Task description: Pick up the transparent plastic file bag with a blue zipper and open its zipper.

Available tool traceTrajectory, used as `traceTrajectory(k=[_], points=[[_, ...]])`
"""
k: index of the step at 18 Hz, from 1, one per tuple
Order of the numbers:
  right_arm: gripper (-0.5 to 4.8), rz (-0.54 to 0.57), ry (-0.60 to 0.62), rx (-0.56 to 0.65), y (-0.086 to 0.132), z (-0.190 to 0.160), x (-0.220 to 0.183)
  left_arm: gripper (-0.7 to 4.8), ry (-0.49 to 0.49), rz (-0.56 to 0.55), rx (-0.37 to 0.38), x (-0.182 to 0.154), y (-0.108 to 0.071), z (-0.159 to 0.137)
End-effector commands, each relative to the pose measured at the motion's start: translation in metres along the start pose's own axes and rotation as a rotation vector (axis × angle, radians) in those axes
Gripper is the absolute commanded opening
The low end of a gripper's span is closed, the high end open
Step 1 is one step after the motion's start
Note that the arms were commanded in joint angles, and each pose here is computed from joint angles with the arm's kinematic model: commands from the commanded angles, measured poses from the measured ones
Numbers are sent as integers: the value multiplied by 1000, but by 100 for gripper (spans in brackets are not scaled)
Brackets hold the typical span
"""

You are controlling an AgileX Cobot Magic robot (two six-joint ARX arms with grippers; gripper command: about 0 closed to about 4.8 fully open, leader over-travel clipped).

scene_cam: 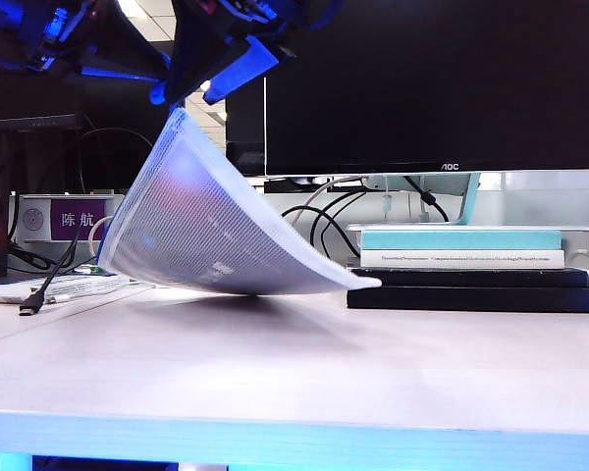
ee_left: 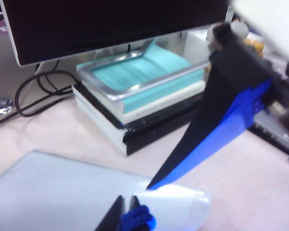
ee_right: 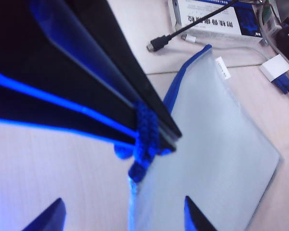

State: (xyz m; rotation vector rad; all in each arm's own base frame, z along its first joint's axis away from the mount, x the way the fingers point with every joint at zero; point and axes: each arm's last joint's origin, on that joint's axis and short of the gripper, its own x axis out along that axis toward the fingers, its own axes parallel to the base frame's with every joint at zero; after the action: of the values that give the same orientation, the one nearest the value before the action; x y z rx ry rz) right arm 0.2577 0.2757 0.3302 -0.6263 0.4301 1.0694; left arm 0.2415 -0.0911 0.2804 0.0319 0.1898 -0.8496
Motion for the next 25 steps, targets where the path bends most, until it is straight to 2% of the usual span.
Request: traceTrajectory(k=[1, 4, 5, 6, 7, 8, 12, 15, 19, 25], points=[[315, -2, -19, 7, -1, 2, 1, -6, -66, -43, -4, -1, -2, 9], [306, -6, -13, 8, -2, 1, 6, -6, -82, -89, -16, -1, -3, 11], [255, -7, -15, 8, -2, 1, 7, -6, -76, -89, -21, -1, -3, 10], [124, -10, -19, 7, -2, 1, 7, -6, -71, -95, -24, -1, -3, 9], [40, -14, -20, 9, -4, 0, 8, -6, -72, -116, -23, -1, -4, 10], [-7, -22, -17, 14, -7, -1, 7, -6, -73, -128, -23, -1, -4, 10], [-5, -40, 44, 31, -11, -9, 9, -6, -47, -113, -17, -1, -4, 7], [-5, -37, 63, 39, -12, -11, 4, -6, -21, -9, 19, -1, -1, 4], [-5, -51, 31, 33, -11, -5, -12, -6, 24, 158, 51, -1, 4, 0], [-5, -79, -23, 24, -6, 6, -66, -6, 90, 379, 64, 0, 12, -6]])
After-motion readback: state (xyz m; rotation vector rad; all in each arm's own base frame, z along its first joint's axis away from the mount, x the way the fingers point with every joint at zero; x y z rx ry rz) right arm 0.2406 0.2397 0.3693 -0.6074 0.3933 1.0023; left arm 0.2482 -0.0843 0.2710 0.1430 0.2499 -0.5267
